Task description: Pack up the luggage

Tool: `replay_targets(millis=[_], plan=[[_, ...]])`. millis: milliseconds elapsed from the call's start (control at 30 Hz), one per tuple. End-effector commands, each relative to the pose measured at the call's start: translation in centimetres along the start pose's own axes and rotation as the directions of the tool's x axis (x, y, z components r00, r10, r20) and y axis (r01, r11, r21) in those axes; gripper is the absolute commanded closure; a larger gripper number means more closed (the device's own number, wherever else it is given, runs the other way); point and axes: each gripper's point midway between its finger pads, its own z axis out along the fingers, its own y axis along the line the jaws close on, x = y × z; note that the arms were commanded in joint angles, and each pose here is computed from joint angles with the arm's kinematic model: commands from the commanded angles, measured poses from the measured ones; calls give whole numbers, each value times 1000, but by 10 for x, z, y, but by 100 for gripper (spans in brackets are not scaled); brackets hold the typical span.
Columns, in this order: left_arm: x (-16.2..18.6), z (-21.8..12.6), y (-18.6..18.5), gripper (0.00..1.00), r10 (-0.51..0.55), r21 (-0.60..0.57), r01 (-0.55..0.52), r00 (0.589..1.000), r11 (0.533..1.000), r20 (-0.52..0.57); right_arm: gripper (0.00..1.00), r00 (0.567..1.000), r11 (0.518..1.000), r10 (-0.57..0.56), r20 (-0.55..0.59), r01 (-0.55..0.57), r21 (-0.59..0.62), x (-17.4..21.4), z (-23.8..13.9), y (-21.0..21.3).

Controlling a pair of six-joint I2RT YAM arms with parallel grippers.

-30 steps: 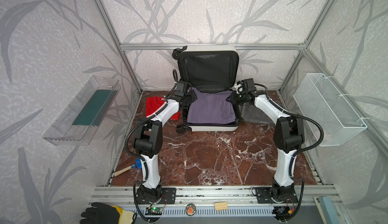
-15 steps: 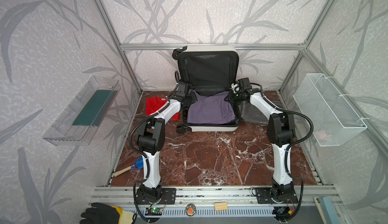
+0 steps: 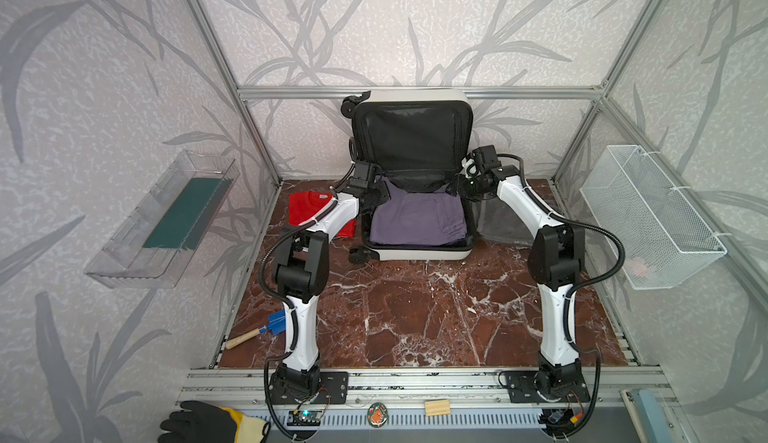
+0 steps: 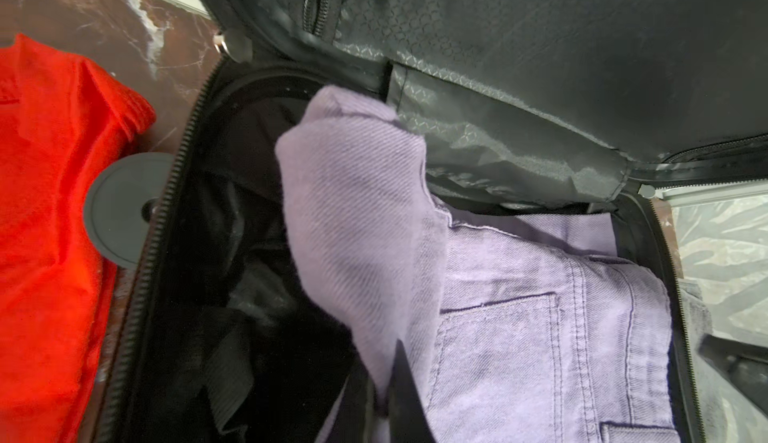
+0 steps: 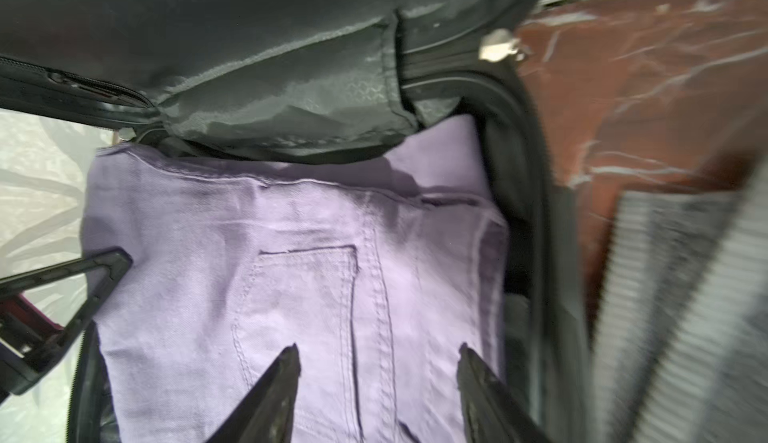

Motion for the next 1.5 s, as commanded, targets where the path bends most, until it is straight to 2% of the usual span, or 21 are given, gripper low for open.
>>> replay_targets(millis=[0,67,167,300,433,667,1000,1467], plan=[[-14,-9,-5,73,43,-20,-43,999,999,24,39,997,997,-68,33,67,29,2,-32,15],[-20,-14,-7,52,61,-30,-60,998,998,36,39,997,997,-74,18,73,18,12,-29,20],[-33,-26,-12,30,93,-33,-92,994,995,57,39,997,997,-80,-8,80,3,27,-20,26],[-51,-46,-26,15,143,-26,-141,987,990,77,39,995,996,-90,-45,89,-6,45,-7,31],[-52,-59,-41,13,156,22,-158,985,987,73,39,993,996,-94,-76,94,-6,60,4,33],[-8,-48,-63,13,195,78,-194,981,978,-7,39,988,996,-80,-131,83,15,85,24,23],[51,-4,-23,13,162,7,-162,979,987,-127,39,981,995,-69,-180,80,53,107,39,4],[75,8,14,12,168,-90,-186,970,978,-174,39,977,996,-42,-207,56,62,120,51,-4]])
